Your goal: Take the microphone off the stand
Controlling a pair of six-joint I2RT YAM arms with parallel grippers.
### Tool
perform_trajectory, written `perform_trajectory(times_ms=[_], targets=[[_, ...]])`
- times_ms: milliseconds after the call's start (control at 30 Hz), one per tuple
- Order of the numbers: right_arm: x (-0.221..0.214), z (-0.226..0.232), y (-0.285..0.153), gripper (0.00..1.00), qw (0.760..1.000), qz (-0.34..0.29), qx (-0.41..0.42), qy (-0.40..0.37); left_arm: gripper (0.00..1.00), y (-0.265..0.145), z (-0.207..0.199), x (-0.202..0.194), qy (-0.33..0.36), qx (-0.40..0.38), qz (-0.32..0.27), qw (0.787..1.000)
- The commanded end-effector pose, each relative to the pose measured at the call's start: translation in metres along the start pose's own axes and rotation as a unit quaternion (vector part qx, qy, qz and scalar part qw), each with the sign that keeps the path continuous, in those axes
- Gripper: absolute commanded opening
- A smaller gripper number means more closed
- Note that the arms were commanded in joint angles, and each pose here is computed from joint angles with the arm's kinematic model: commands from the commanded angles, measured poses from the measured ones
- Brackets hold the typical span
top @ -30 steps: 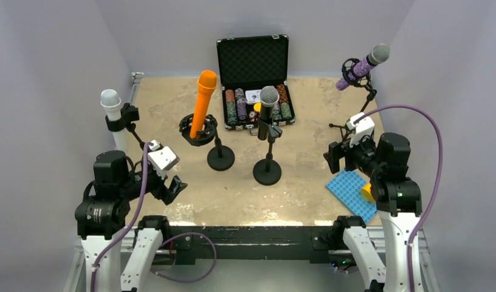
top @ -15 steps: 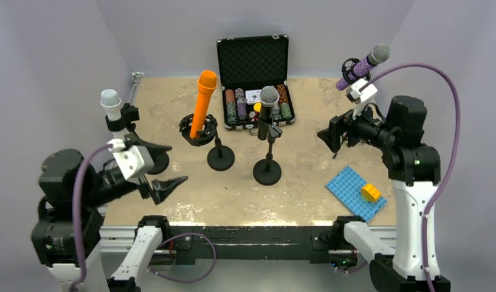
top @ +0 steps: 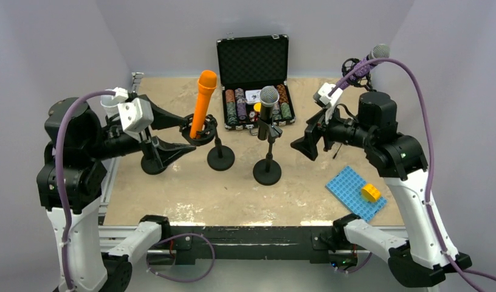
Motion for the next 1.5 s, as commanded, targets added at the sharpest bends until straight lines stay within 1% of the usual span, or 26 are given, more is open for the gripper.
perform_trajectory(times_ms=[0,167,233,300,433,467,633,733,800,900,967,1067,1167,1233,1300,1433,1467], targets=[[0.018,-0.004,0.013,0.95,1.0,-0.017,-0.024,0.002,0.69,0.009,-0.007,-0.007,0.002,-0.044,0.014,0.999],[0.024,-0.004,0.031,0.97,1.0,-0.013,-0.025,0.011,0.69,0.007,-0.015,-0.04,-0.02,-0.059,0.045,0.997],[0.03,-0.01,0.037,0.97,0.999,-0.019,-0.046,0.019,0.69,0.004,-0.02,-0.053,-0.025,-0.064,0.059,0.996],[0.038,-0.02,0.038,0.97,0.996,-0.036,-0.078,0.027,0.68,0.002,-0.024,-0.057,-0.029,-0.067,0.063,0.995],[0.067,-0.027,0.035,0.98,0.989,-0.112,-0.099,0.003,0.69,-0.001,-0.026,-0.049,-0.022,-0.061,0.056,0.996],[0.072,-0.028,0.036,0.98,0.987,-0.123,-0.101,-0.001,0.7,-0.001,-0.026,-0.047,-0.018,-0.06,0.055,0.997],[0.087,-0.03,0.044,0.99,0.986,-0.143,-0.087,-0.006,0.7,0.002,-0.024,-0.039,-0.015,-0.066,0.05,0.996],[0.097,-0.017,0.046,0.99,0.985,-0.166,-0.043,-0.028,0.7,0.006,-0.019,-0.033,-0.012,-0.069,0.048,0.996],[0.102,-0.013,0.049,0.99,0.984,-0.173,-0.03,-0.026,0.71,0.008,-0.015,-0.028,-0.004,-0.069,0.046,0.997],[0.105,-0.018,0.055,0.99,0.984,-0.17,-0.042,-0.015,0.71,0.012,-0.01,-0.02,0.003,-0.07,0.041,0.997],[0.106,-0.021,0.059,0.99,0.984,-0.171,-0.045,-0.016,0.71,0.015,-0.009,-0.019,-0.015,-0.076,0.036,0.996],[0.112,-0.017,0.066,0.99,0.984,-0.177,-0.024,-0.02,0.7,0.022,-0.007,-0.019,-0.055,-0.092,0.025,0.994],[0.114,-0.012,0.073,0.99,0.984,-0.176,-0.004,-0.007,0.7,0.027,-0.003,-0.018,-0.056,-0.096,0.016,0.994],[0.113,-0.013,0.078,0.96,0.985,-0.172,-0.002,-0.003,0.71,0.03,0.001,-0.018,-0.052,-0.097,0.017,0.994],[0.114,-0.012,0.081,0.89,0.985,-0.17,0.01,-0.004,0.71,0.032,0.004,-0.018,-0.046,-0.098,0.02,0.994],[0.116,-0.004,0.08,0.71,0.985,-0.171,0.035,-0.017,0.71,0.034,0.007,-0.016,-0.042,-0.107,0.022,0.993],[0.114,-0.002,0.079,0.66,0.984,-0.171,0.04,-0.033,0.71,0.035,0.007,-0.016,-0.041,-0.11,0.022,0.993]])
Point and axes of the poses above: each gripper's point midway between its finger pads, its own y axis out along the fingers, its own z axis along the line the jaws close on, x = y × z, the point moved 2 cm from there along -y, back along the fingers, and after that the axes turned 10 degrees about -y, right-handed, at the moved point
